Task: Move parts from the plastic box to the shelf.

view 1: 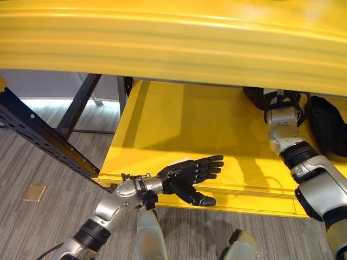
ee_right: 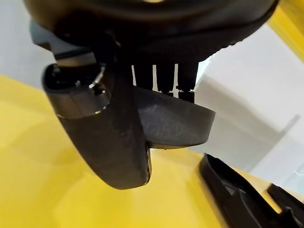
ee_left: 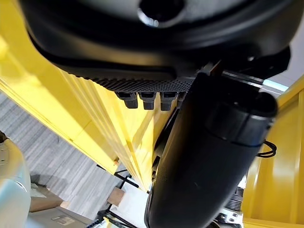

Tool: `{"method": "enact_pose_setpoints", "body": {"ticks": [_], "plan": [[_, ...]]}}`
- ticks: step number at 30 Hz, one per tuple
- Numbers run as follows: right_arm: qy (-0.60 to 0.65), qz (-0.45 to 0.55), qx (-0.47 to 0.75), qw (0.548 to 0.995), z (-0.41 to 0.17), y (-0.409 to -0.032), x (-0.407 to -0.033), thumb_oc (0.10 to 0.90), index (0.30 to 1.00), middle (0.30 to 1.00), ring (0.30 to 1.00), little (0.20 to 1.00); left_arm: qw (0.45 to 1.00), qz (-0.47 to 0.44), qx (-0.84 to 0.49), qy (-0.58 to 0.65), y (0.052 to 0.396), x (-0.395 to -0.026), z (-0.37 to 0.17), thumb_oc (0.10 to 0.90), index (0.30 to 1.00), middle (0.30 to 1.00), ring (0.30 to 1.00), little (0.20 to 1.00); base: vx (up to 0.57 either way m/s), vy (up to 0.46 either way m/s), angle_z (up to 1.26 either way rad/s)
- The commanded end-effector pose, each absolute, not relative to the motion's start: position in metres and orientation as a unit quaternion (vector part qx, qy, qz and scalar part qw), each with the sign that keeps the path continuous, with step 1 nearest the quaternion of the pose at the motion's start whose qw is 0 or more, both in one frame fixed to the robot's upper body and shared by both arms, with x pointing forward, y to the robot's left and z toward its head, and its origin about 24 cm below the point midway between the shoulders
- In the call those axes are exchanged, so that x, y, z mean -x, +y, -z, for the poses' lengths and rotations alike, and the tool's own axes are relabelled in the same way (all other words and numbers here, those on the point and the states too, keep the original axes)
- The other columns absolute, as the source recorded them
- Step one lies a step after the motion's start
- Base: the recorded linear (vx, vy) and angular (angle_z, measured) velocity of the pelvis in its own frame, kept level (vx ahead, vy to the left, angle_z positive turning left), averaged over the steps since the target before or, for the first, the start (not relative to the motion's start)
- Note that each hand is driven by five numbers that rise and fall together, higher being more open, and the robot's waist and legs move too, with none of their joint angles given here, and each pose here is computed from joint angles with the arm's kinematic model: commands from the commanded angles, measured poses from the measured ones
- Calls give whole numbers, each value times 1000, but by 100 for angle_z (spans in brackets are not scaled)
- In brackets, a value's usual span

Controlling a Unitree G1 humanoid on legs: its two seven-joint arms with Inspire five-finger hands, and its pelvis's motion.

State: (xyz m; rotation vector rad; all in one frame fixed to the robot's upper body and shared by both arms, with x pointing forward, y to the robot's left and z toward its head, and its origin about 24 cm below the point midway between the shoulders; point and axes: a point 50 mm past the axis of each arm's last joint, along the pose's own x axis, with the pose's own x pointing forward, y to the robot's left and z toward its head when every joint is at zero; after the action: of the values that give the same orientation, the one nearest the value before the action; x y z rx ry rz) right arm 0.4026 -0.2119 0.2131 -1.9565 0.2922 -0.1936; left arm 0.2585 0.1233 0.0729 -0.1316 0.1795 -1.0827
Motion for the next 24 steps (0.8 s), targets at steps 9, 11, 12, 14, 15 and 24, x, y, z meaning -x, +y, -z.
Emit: {"method": "enact_pose_setpoints", "body": {"ticks": [9, 11, 12, 14, 15, 24], "plan": [[290, -277, 746, 531, -123, -200, -356, 400, 300, 300, 300, 300, 828, 558, 32, -52, 126, -258, -133, 900, 1000, 1000, 1000, 1000, -73, 4, -3], [288, -296, 740, 531, -120, -196, -349, 400, 300, 300, 300, 300, 829, 556, 32, -52, 127, -257, -133, 900, 1000, 1000, 1000, 1000, 0, 0, 0], [282, -310, 728, 543, -119, -194, -343, 400, 300, 300, 300, 300, 832, 552, 31, -51, 129, -255, -132, 900, 1000, 1000, 1000, 1000, -49, 21, 0], [279, -331, 715, 549, -118, -186, -336, 400, 300, 300, 300, 300, 832, 551, 32, -52, 128, -254, -130, 900, 1000, 1000, 1000, 1000, -20, 9, 0], [279, -333, 714, 549, -118, -186, -335, 400, 300, 300, 300, 300, 832, 551, 32, -52, 128, -253, -130, 900, 1000, 1000, 1000, 1000, 0, 0, 0], [285, -361, 707, 537, -124, -175, -316, 400, 300, 300, 300, 300, 833, 551, 30, -50, 125, -249, -124, 900, 1000, 1000, 1000, 1000, 1, 1, -1]]}}
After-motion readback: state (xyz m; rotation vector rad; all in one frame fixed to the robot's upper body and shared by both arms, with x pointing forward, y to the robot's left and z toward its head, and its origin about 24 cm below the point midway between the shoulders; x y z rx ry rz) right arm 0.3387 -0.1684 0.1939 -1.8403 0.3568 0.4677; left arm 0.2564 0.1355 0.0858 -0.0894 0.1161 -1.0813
